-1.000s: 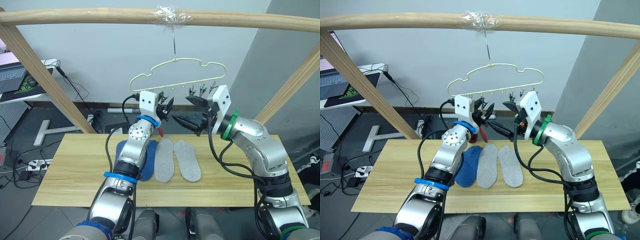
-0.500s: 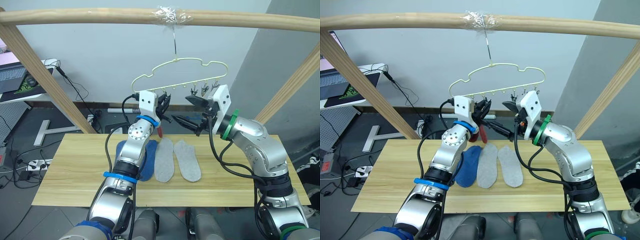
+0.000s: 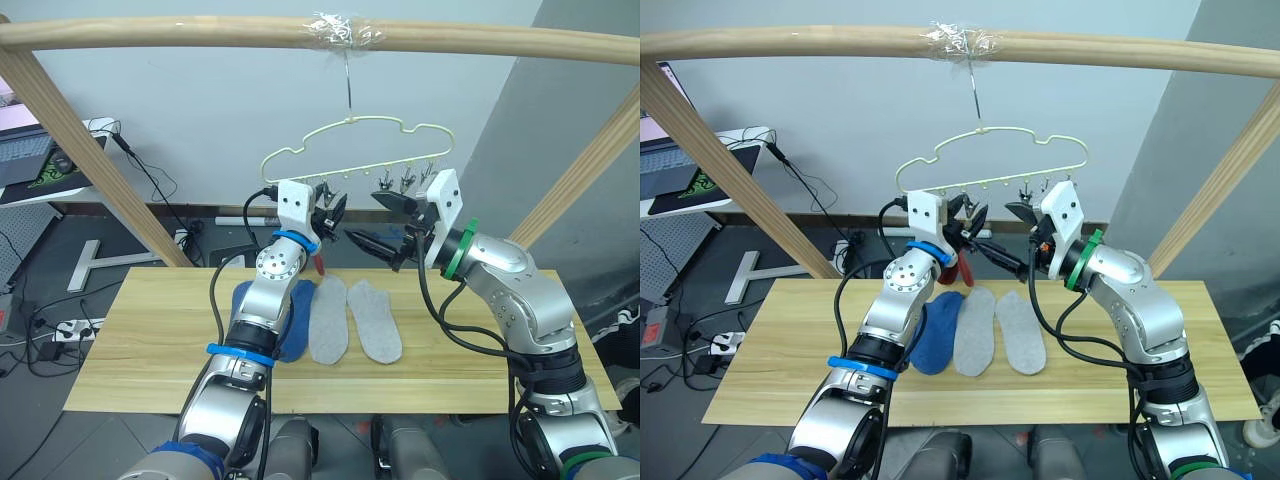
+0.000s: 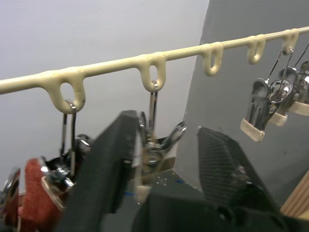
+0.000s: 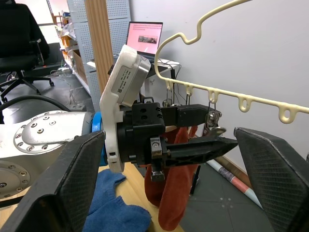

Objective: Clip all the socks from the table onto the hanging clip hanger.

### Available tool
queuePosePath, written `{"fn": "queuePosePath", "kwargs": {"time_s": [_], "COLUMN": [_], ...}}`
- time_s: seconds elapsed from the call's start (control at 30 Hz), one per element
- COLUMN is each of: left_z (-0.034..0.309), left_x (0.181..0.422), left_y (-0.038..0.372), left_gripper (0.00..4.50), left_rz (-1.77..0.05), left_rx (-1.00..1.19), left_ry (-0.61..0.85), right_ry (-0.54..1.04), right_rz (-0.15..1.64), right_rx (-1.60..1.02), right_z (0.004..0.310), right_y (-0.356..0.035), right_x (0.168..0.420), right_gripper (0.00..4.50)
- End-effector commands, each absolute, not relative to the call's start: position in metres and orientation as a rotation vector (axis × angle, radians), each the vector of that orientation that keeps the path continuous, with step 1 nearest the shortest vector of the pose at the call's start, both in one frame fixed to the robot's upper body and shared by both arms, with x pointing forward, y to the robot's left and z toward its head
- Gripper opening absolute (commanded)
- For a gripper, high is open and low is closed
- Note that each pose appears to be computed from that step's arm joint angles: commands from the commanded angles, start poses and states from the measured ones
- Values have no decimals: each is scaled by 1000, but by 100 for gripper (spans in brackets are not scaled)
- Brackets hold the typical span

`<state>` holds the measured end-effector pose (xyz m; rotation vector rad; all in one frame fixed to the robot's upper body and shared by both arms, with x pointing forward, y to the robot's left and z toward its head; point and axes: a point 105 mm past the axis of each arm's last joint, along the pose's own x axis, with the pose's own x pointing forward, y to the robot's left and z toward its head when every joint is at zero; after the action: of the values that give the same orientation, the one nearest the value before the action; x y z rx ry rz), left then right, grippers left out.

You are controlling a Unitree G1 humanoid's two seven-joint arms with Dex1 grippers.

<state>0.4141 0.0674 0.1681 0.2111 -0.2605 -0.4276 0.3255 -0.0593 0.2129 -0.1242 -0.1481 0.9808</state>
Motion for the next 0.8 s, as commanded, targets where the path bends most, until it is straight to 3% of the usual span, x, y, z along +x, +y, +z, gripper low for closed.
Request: {"fn": "queuePosePath", "kwargs": {"time_s": [0.03, 0.8], "left_z": [188, 191], "left_x": [412, 409], "left_y": [66, 61], "left_gripper": [242, 242], "left_rz": [-425, -444], "left_rx": [218, 250], "left_ry": [-335, -358], "right_ry": [-211, -210], "right_rz": [992, 994], "right_rx": [-138, -137], "right_z": [228, 227], "right_y": [-58, -58], "right_x": [320, 319], "right_gripper": [450, 450]}}
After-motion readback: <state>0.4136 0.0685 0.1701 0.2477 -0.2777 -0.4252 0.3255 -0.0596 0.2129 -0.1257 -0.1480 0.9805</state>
